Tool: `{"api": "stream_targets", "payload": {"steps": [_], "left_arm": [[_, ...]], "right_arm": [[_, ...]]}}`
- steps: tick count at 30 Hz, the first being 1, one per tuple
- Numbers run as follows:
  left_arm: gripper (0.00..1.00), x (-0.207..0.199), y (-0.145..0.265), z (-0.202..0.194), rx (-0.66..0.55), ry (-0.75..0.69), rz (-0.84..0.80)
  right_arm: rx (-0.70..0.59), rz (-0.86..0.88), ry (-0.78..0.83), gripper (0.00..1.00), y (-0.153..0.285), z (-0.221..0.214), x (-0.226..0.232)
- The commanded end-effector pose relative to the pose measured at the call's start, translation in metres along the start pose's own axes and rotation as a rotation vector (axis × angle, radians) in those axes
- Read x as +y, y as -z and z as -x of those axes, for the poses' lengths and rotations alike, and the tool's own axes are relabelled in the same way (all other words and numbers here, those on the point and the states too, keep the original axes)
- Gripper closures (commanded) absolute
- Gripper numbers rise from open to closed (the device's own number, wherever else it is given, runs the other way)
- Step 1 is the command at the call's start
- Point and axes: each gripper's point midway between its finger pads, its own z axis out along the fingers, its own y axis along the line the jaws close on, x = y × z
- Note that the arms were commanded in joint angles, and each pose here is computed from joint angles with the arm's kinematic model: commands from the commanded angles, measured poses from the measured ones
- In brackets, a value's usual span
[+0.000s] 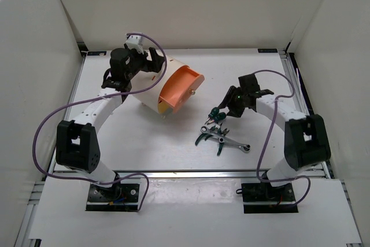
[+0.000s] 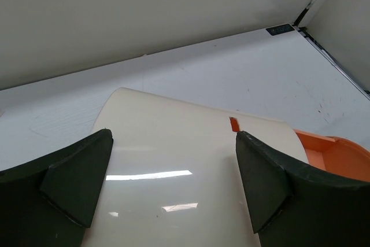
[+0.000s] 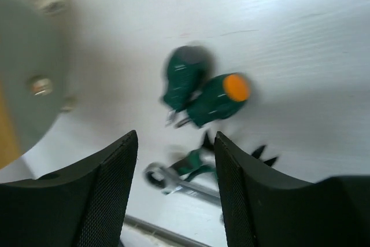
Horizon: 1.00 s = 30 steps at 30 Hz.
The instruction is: Sort the tools into containers
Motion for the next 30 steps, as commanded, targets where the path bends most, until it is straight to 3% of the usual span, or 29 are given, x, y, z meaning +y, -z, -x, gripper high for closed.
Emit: {"api": "stream_targets", "payload": {"steps": [1,19,30], "left_arm": [[0.01,0.008,0.015,-0.043,0.146,0.076,0.054],[0.01,0.007,0.019,-0.054,0.150,0.083,0.052],[0.01,0.007,0.020,-0.053,0.145,0.080,0.051]], "right_arm": [[0.047,-0.138,-0.006,0.40,-0.015,-0.004,-0.027],[0.142,-0.247,-0.143,0.37,-0.065,-0.016,-0.050],[0.151,-0.258,-0.175,0.86,-0.056,-0.025,-0.078]]}}
